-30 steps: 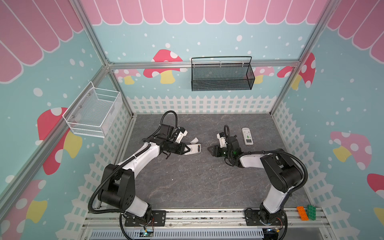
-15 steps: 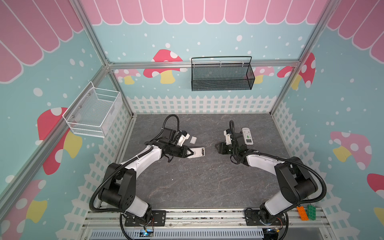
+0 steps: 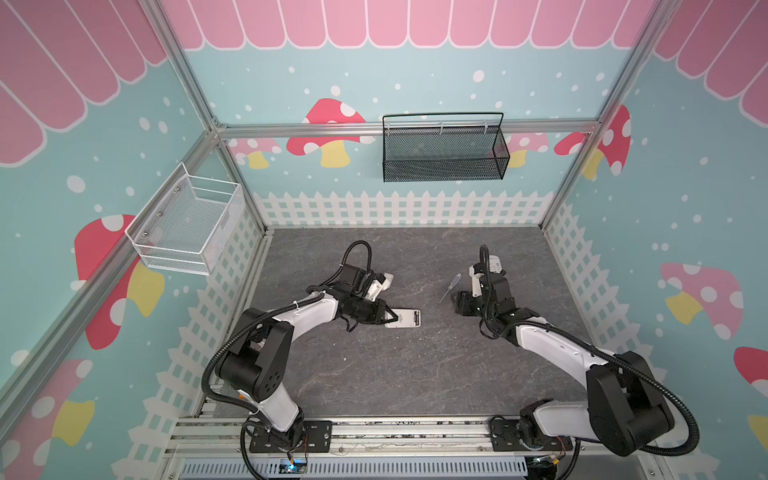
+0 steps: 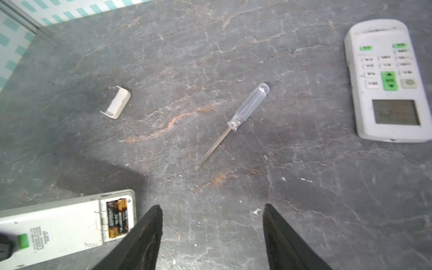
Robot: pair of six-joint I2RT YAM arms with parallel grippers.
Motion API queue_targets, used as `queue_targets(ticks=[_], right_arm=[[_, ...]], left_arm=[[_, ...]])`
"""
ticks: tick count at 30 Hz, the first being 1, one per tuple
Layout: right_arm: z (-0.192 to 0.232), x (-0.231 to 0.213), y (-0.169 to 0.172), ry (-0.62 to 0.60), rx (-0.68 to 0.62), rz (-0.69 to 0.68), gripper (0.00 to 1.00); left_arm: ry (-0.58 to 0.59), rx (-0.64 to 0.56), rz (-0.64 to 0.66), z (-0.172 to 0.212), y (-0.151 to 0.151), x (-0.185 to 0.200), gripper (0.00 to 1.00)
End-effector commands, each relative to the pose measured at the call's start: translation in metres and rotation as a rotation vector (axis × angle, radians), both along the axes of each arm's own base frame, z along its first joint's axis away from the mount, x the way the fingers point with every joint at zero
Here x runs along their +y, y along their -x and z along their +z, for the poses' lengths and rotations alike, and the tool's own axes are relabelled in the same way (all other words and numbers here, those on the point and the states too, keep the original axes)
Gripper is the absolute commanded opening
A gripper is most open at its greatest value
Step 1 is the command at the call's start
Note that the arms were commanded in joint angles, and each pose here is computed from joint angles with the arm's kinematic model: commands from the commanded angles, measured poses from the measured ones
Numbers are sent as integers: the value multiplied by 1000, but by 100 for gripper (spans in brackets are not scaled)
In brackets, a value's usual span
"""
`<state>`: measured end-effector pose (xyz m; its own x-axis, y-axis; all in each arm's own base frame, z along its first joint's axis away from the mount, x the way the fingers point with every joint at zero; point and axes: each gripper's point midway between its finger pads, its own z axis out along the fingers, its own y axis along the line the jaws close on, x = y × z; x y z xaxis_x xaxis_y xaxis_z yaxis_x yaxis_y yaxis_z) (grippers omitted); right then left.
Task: Unload the batteries from the remote control
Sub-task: 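Lower the remote with the left gripper while the right gripper reaches for the screwdriver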
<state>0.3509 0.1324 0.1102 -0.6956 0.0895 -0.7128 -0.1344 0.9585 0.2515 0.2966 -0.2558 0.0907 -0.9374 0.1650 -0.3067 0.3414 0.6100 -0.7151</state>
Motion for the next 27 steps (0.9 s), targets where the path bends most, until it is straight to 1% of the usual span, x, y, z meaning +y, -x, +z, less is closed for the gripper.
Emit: queue_targets(ticks=[1, 4, 7, 9, 11, 14, 18, 21, 24, 27], right_arm=[[-5, -15, 3, 52, 25, -34, 70], [-6, -15, -4, 66, 27, -44, 70], [-11, -11, -14, 62, 57, -55, 70], [-16, -9, -23, 61, 75, -70, 70], [-22, -7, -34, 66, 94, -86, 70], [-32, -5, -50, 77, 147, -105, 70], [-46, -4, -69, 72, 188, -145, 70], [-53, 0, -85, 59, 217, -158, 70], [-59, -1, -100, 69, 237, -178, 70], [-71, -5, -108, 92, 281, -205, 70]], left_arm=[[16, 43, 8, -5, 3, -1, 8], [9, 63, 18, -11, 2, -1, 12], [-16, 93, 28, -17, 0, 0, 18], [-28, 108, 42, -21, -3, 3, 24], [-54, 110, 76, -25, -9, 10, 33], [-124, 85, 131, -27, -22, 24, 45], [-184, 59, 195, -31, -36, 42, 57], [-225, 32, 233, -26, -45, 57, 65], [-270, -39, 259, -18, -52, 69, 73], [-273, -102, 262, -2, -57, 76, 78]])
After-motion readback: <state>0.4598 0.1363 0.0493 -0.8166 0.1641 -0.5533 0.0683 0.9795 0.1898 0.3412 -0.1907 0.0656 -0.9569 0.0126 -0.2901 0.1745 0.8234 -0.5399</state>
